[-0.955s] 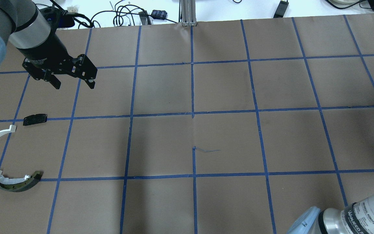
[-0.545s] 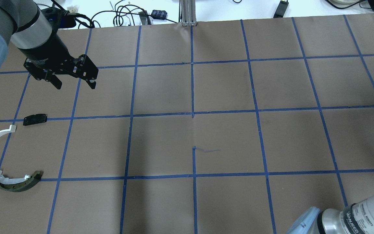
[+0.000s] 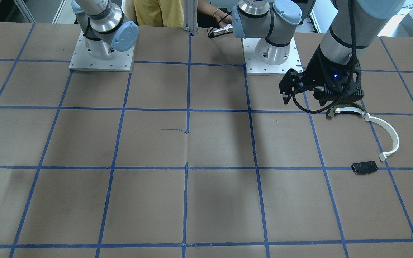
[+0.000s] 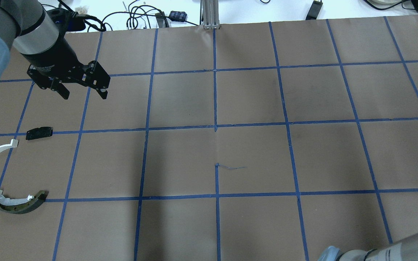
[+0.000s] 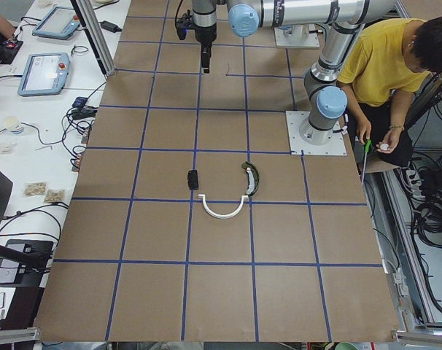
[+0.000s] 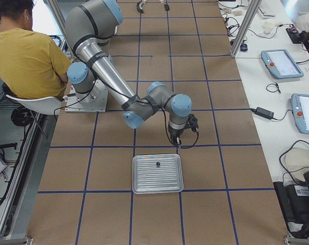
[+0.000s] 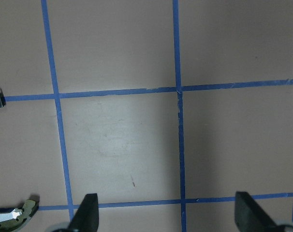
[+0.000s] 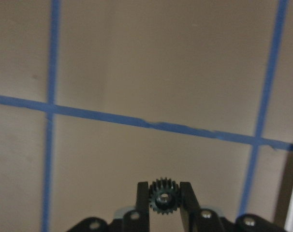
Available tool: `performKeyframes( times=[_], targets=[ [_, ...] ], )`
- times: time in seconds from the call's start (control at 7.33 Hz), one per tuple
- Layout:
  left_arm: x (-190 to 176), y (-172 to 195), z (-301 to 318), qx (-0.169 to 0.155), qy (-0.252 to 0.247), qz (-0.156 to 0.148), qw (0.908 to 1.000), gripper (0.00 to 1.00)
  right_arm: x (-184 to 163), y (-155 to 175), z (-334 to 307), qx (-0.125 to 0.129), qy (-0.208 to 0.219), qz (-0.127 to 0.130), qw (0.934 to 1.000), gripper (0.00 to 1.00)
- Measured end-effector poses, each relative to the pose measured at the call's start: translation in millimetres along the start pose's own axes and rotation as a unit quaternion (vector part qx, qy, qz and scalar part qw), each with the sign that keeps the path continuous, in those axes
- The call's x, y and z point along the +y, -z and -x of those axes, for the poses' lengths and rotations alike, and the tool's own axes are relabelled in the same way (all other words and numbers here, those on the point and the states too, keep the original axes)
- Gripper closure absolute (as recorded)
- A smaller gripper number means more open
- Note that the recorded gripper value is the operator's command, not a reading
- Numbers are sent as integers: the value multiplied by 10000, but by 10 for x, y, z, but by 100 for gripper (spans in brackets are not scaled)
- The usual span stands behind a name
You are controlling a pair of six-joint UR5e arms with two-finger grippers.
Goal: Place bearing gear from tray to pile
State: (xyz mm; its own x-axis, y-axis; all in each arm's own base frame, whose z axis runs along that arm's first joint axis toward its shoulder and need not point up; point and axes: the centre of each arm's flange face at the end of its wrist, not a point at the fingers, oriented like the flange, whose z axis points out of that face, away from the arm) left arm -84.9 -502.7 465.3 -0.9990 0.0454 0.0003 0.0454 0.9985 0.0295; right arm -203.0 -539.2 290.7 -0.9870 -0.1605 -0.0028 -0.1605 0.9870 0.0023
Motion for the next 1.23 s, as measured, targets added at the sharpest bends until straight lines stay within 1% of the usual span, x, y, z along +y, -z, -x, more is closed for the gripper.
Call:
performKeyframes(
  times=[0.14,0.27,0.41,0.68,0.82,0.95,1.09,1.23],
  targets=[
    [-3,-6,0,6,0,7,10000,0,-284,82,1050,-12,-172,-138,9998,100],
    [-4,-8,0,3,0,8,10000,0,-465,118,2060,-30,-363,-259,9990,100],
    [-1,-5,3,-11,1,7,10000,0,-520,72,3001,-117,-548,-286,9980,100],
    [-4,-18,4,-22,3,25,10000,0,-419,-190,4655,-314,-866,-433,9948,96],
    [-8,-25,0,-13,5,29,10000,0,-301,-427,5281,-400,-960,-467,9935,85],
    [-4,-20,-1,-19,0,23,10000,0,-191,-666,5688,-449,-934,-471,9935,68],
    [-6,-21,4,-22,0,23,10000,0,-109,-841,5896,-452,-876,-425,9942,35],
    [-15,-33,18,-15,8,30,10000,0,-78,-917,5984,-449,-818,-397,9948,0]
  ],
)
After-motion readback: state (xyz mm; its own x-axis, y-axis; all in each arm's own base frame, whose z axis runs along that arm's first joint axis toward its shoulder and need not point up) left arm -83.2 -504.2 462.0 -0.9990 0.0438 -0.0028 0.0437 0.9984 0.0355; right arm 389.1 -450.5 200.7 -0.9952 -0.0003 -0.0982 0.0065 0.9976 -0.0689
